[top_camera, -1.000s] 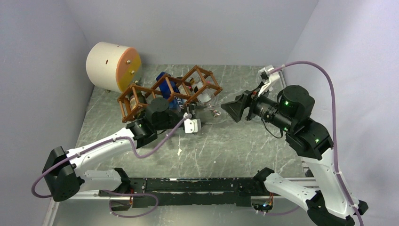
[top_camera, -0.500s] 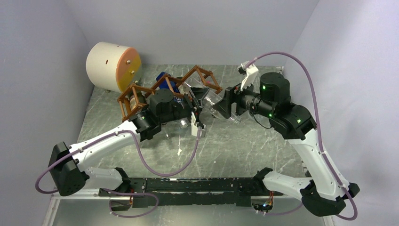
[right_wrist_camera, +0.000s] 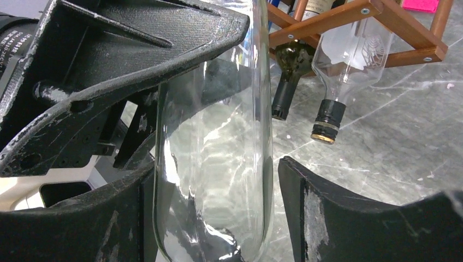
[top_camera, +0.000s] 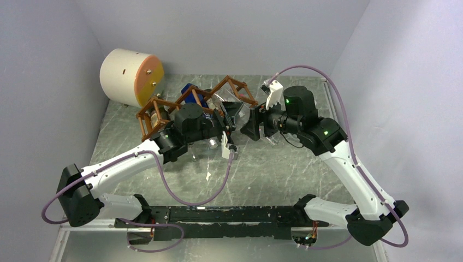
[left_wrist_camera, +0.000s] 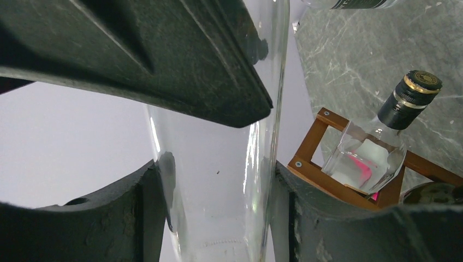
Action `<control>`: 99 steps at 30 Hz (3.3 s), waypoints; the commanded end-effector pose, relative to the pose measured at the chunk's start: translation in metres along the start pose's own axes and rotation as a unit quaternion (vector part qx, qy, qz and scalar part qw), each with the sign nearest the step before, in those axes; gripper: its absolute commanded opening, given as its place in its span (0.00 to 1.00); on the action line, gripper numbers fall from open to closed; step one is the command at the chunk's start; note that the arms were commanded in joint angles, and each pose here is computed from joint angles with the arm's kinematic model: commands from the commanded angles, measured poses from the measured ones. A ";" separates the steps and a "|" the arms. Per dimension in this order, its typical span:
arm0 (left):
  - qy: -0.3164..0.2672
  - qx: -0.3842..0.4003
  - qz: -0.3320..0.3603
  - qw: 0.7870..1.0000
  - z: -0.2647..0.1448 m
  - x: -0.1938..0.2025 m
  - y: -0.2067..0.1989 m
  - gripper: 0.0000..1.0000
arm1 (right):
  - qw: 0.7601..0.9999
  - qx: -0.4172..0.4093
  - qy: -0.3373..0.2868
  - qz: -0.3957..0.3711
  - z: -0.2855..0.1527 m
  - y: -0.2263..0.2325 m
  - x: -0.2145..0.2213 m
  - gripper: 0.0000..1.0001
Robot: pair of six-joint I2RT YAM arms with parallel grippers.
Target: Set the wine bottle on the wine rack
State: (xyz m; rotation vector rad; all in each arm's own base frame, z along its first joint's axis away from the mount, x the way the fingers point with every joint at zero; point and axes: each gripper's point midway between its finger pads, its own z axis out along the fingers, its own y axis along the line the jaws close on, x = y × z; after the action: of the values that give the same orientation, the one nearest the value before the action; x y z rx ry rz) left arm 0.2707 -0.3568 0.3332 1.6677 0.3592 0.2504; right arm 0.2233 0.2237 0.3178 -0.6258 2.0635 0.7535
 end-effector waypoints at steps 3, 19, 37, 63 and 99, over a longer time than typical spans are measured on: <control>0.007 -0.049 0.018 0.999 -0.002 0.001 0.039 0.07 | 1.000 -0.002 -0.014 0.006 0.007 -0.001 -0.005 0.68; 0.016 -0.085 -0.032 0.996 -0.008 0.005 0.044 0.61 | 0.998 0.050 -0.044 0.019 0.001 -0.017 -0.012 0.00; 0.077 -0.081 -0.390 0.914 -0.042 0.013 0.024 0.95 | 0.977 0.127 -0.165 0.049 -0.030 -0.037 -0.052 0.00; 0.252 -0.248 -0.718 0.600 -0.175 0.056 -0.001 0.99 | 0.982 0.083 -0.146 0.084 0.109 -0.037 -0.071 0.00; 0.273 -0.251 -0.708 0.601 -0.172 0.065 -0.024 0.99 | 0.976 0.213 -0.042 -0.002 0.187 -0.057 -0.026 0.59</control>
State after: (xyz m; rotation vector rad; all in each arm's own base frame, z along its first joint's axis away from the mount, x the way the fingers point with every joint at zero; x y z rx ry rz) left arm 0.2653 -0.1692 0.3172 0.3127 1.7929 -0.3315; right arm 0.3699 0.3218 0.2159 -0.3582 2.1132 0.3309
